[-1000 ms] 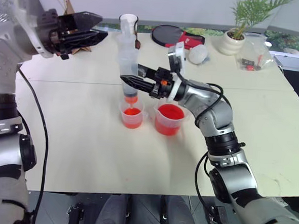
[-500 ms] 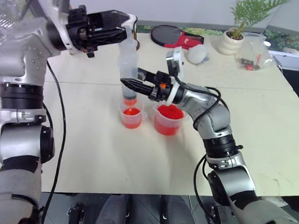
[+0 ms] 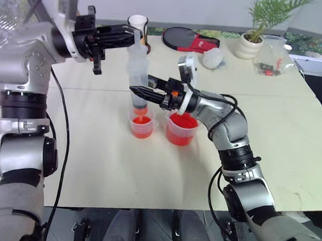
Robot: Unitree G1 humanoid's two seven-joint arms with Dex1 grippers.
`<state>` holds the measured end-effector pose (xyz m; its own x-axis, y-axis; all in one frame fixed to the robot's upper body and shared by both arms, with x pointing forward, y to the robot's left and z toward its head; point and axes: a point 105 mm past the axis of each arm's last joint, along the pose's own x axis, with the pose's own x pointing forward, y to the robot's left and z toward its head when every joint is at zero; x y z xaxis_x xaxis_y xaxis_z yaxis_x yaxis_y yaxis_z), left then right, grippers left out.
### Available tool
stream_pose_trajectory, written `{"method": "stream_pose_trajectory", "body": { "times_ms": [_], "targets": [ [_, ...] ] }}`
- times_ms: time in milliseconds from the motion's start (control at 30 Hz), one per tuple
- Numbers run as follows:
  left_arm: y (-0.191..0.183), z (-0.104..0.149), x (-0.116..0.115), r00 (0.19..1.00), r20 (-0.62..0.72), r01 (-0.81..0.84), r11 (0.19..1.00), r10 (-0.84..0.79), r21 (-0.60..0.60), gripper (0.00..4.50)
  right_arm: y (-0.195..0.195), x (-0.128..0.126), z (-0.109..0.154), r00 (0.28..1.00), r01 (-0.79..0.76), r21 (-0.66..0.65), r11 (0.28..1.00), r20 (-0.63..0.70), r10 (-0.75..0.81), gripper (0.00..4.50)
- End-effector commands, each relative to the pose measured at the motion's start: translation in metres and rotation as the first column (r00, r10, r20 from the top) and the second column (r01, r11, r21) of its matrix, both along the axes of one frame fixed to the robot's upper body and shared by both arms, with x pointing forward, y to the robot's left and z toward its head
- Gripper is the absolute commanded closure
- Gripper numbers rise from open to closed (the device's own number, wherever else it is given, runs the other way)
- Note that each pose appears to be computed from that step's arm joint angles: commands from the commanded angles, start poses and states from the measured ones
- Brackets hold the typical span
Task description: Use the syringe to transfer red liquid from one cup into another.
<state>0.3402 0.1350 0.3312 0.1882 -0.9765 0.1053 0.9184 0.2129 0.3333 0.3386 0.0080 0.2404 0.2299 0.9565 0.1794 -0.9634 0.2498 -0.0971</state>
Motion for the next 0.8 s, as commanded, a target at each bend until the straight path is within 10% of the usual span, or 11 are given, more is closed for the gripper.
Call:
{"method": "stream_pose_trajectory", "body": {
  "times_ms": [33,667,800],
  "targets": [
    [-0.005,-0.018,-0.002,0.998,-0.050,0.027,0.999,-0.025,0.043,4.48,-0.003,-0.005,0.046,0.991,-0.002,0.084,0.996,0.135,-0.010,3.12],
    [-0.008,-0.048,0.004,0.995,-0.094,-0.004,0.995,0.013,0.096,4.48,-0.006,-0.001,0.065,0.980,0.015,0.106,0.994,0.194,-0.035,3.12],
    [0.011,-0.028,0.005,0.993,-0.104,-0.046,0.999,0.048,0.022,3.05,-0.008,-0.003,0.064,0.981,0.013,0.099,0.995,0.189,-0.032,3.12]
  ]
}}
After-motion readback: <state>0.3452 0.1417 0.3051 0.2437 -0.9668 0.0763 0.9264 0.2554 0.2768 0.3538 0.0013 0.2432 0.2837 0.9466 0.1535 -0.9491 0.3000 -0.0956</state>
